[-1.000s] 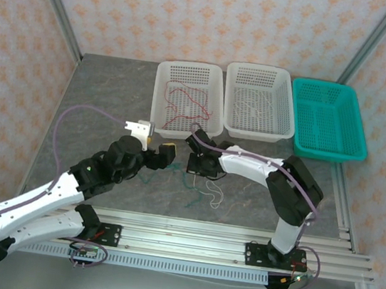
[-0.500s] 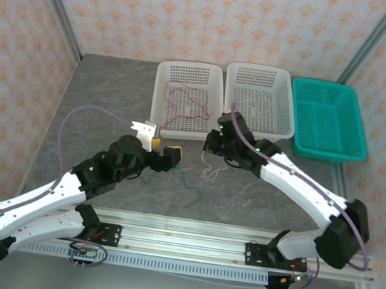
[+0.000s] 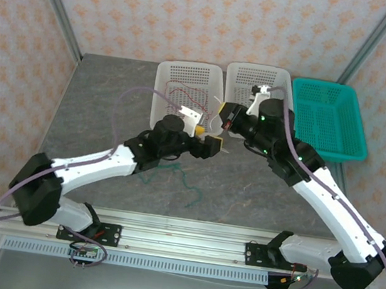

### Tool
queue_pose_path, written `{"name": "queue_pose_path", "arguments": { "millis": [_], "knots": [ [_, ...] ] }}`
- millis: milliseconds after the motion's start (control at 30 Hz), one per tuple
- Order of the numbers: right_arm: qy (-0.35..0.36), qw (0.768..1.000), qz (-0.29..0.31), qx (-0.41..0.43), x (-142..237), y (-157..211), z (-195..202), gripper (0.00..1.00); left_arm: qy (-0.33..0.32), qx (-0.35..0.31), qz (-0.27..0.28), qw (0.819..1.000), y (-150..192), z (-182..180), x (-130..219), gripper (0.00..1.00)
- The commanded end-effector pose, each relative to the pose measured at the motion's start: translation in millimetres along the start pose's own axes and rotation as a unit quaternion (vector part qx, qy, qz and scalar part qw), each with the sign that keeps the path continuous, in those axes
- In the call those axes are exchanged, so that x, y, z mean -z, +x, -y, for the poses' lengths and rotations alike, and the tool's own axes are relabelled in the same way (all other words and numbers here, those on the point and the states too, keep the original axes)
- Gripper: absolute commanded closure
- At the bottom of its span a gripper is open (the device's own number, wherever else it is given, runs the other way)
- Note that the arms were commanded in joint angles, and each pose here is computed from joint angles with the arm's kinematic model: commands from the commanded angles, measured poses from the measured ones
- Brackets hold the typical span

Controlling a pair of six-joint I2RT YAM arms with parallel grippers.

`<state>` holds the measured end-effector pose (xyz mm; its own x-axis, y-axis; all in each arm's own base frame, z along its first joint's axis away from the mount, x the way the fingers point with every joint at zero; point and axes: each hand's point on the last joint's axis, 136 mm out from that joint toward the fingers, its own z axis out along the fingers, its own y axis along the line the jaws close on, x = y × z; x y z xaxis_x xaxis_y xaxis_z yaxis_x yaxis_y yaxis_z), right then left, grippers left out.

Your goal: Untangle the cables

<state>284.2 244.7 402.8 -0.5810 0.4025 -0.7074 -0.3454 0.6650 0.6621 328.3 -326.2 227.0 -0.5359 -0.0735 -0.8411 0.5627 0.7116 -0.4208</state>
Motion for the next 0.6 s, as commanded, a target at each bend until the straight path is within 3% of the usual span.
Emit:
{"name": "queue_pose_path", "arguments": {
  "millis": [0, 67, 100, 133, 167, 333, 400, 500, 567],
  "knots": [
    [-0.024, 1.0, 0.017, 0.007, 9.3, -14.0, -15.4, 1.0, 0.031, -0.025, 0.073, 0.997, -54.4, 23.1, -5.2, 0.16],
    [-0.009, 1.0, 0.016, 0.008, 12.4, -13.5, -10.1, 1.0, 0.05, -0.018, 0.081, 0.995, -63.4, 31.6, -9.3, 0.48],
    [0.005, 1.0, 0.021, 0.009, 16.4, -14.5, -4.5, 1.0, 0.058, -0.011, 0.087, 0.995, -67.6, 35.2, -9.7, 0.75],
    [0.024, 0.999, 0.03, 0.01, 21.7, -16.2, 3.9, 1.0, 0.064, -0.003, 0.092, 0.994, -71.2, 38.0, -8.8, 0.95],
    [0.04, 0.998, 0.039, 0.01, 26.6, -17.1, 11.6, 1.0, 0.071, 0.005, 0.097, 0.993, -74.9, 40.6, -6.4, 1.0],
    [0.14, 0.987, 0.08, 0.015, 58.7, -13.5, 65.1, 0.99, 0.076, 0.039, 0.105, 0.991, -83.2, 44.9, 9.2, 1.0],
    [0.173, 0.981, 0.09, 0.023, 69.4, -7.1, 85.3, 0.85, 0.07, 0.048, 0.105, 0.991, -86.0, 44.6, 15.7, 1.0],
    [0.212, 0.969, 0.125, 0.028, 92.8, 6.0, 120.2, 0.46, 0.073, 0.054, 0.11, 0.99, -93.7, 48.5, 27.1, 1.0],
    [0.212, 0.965, 0.148, 0.032, 103.9, 15.8, 136.1, 0.41, 0.075, 0.052, 0.111, 0.99, -99.6, 52.3, 33.2, 1.0]
  ]
}}
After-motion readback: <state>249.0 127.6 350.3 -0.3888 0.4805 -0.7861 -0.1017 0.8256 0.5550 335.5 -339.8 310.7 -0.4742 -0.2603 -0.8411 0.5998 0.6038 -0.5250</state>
